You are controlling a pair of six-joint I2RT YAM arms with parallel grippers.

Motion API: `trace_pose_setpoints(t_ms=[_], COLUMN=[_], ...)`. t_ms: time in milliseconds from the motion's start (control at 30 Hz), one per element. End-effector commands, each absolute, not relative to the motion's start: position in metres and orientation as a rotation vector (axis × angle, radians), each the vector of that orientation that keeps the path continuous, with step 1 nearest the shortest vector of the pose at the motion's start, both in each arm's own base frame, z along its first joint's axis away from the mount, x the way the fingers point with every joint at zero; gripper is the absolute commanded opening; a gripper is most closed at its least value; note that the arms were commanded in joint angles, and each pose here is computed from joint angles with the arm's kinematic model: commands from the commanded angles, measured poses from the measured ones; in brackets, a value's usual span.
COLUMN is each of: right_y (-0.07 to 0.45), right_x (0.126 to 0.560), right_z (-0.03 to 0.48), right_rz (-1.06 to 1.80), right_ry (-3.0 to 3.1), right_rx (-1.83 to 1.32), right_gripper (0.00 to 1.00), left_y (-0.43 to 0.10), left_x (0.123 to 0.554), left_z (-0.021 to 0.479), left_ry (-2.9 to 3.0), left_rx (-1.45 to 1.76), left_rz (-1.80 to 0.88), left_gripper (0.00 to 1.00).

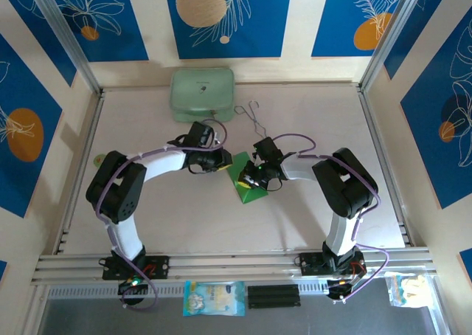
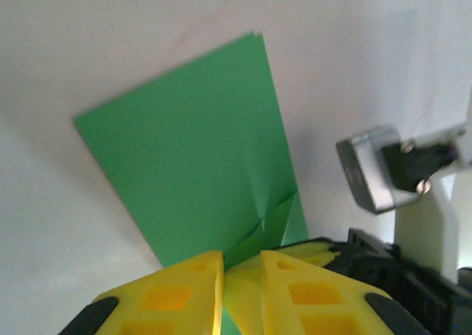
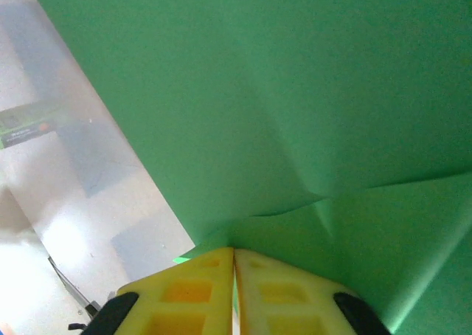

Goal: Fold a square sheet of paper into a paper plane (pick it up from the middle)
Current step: Fold the triangle a second time at the center of the table.

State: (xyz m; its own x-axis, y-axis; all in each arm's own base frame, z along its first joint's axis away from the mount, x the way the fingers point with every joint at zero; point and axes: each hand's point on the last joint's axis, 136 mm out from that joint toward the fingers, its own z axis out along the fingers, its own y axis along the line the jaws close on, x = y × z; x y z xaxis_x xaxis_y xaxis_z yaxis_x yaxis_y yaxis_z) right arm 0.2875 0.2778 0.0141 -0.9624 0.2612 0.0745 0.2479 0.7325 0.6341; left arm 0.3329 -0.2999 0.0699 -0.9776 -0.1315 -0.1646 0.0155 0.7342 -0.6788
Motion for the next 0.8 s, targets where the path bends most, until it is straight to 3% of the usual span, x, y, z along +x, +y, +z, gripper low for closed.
trace_pose_setpoints(t_ms=[0,300,767], right_y=[0.256,0.256,0.256], right_x=[0.263,0.261,0.261], right_z=[-0.019,-0.021,-0.02], right_rz=[0.869,0.853,0.862], right_ry=[3.039,3.05,3.048], right_rx=[0.507,0.515,0.523], right_gripper=[0.07,0.0,0.0], left_y=[-0.305,-0.319,-0.32], left_x=[0.314,0.296,0.287], left_z=[0.064,0.044,0.023], left_ry=[2.782,2.853,2.923], left_rx=[-0.07,-0.065,-0.067], left_rz=[-1.03,-1.01,-0.969], left_gripper=[0.16,0.0,0.0])
